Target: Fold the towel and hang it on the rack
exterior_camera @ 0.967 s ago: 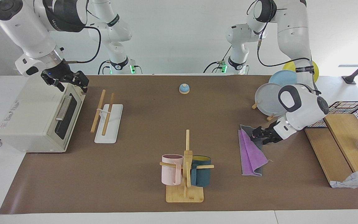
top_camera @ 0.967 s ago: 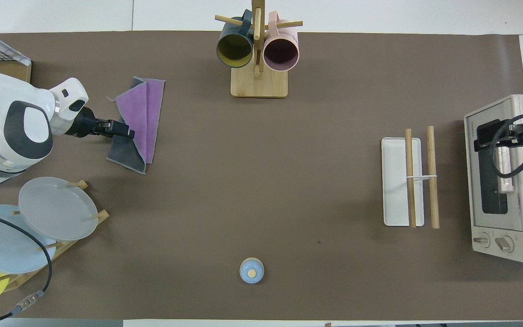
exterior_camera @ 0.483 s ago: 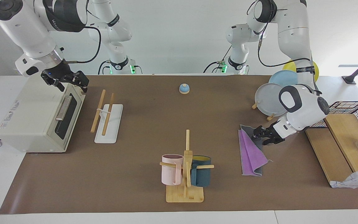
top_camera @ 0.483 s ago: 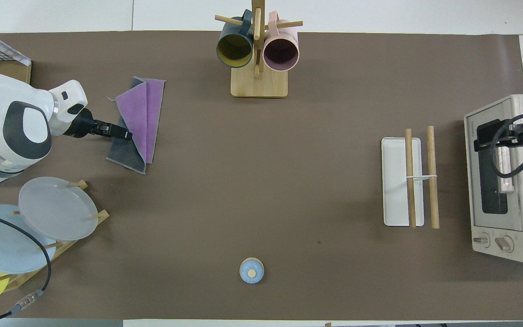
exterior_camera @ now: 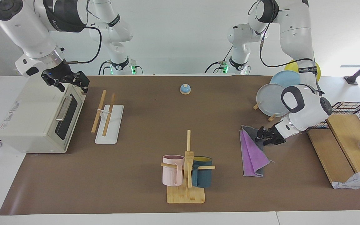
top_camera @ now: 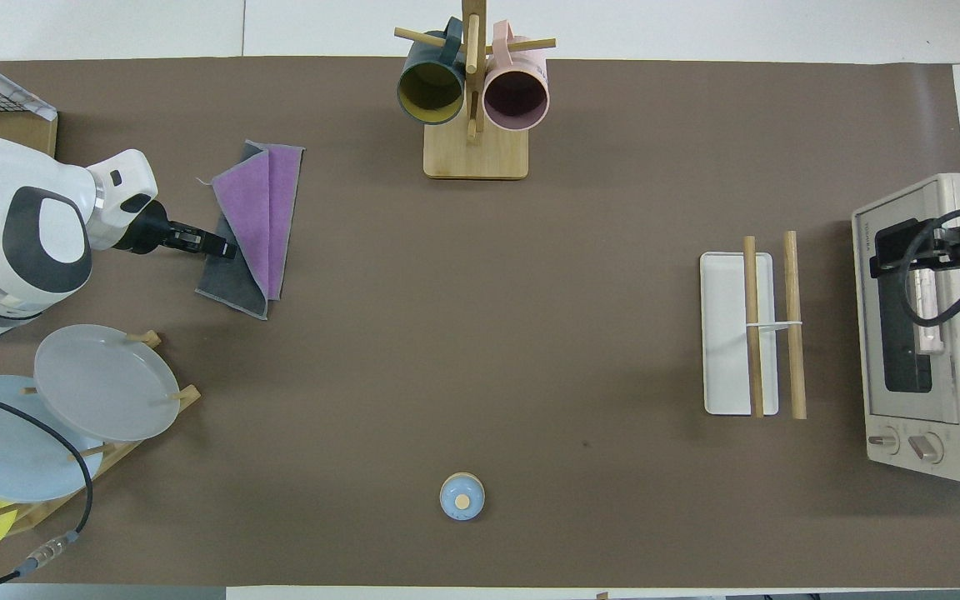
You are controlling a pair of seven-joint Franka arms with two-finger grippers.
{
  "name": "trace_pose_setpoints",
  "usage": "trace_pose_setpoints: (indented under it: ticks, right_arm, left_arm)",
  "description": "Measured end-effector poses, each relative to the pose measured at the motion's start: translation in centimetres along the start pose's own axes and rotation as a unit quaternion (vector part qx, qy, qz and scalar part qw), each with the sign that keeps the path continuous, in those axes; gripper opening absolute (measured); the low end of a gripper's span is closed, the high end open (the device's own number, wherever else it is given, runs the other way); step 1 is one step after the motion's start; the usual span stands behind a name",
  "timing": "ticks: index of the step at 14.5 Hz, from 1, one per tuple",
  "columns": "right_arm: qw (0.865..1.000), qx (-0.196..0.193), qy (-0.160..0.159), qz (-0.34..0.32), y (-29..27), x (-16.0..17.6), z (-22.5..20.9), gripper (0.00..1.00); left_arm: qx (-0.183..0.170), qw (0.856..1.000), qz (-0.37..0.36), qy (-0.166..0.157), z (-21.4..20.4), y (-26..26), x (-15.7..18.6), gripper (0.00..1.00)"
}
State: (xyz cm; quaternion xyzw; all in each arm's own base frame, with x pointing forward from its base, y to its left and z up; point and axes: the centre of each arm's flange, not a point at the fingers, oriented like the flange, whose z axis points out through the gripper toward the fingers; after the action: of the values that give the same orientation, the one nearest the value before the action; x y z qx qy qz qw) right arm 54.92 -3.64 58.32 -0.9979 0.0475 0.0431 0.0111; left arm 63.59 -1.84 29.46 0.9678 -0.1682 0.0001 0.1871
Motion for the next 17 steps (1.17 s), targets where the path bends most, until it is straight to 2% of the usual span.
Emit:
trace_pose_setpoints:
  ticks: [3, 4, 5, 9, 12, 14, 17]
  right_arm:
    - [1.0, 0.0, 0.0, 0.0, 0.0, 0.0, 0.0, 1.0]
    - [1.0, 0.0, 0.0, 0.0, 0.0, 0.0, 0.0, 1.0]
    - [1.0, 0.0, 0.0, 0.0, 0.0, 0.0, 0.0, 1.0]
    - [1.0, 0.0, 0.0, 0.0, 0.0, 0.0, 0.0, 1.0]
    - [1.0, 0.0, 0.002, 0.0, 0.0, 0.0, 0.0, 1.0]
    - [1.0, 0.005, 0.021, -0.008, -1.0, 0.4, -0.4, 1.0]
    - [0.999, 0.007, 0.03, -0.036, -4.2, 0.4, -0.5, 1.0]
  left_arm:
    - [0.002, 1.0, 0.002, 0.002, 0.1, 0.0, -0.1, 0.52]
    - [0.003, 1.0, 0.002, 0.003, 0.3, -0.1, -0.1, 0.48]
    - [0.005, 1.0, 0.002, 0.003, 0.4, -0.2, -0.2, 0.48]
    - [0.002, 1.0, 0.003, 0.002, 0.6, 0.2, -0.3, 0.07]
    - [0.002, 1.0, 0.003, 0.002, 0.6, 0.2, -0.3, 0.07]
    - [-0.002, 1.0, -0.003, -0.003, 0.5, 0.3, -0.3, 0.07]
    - [-0.013, 0.998, -0.066, -0.013, -1.2, 1.1, 0.5, 0.07]
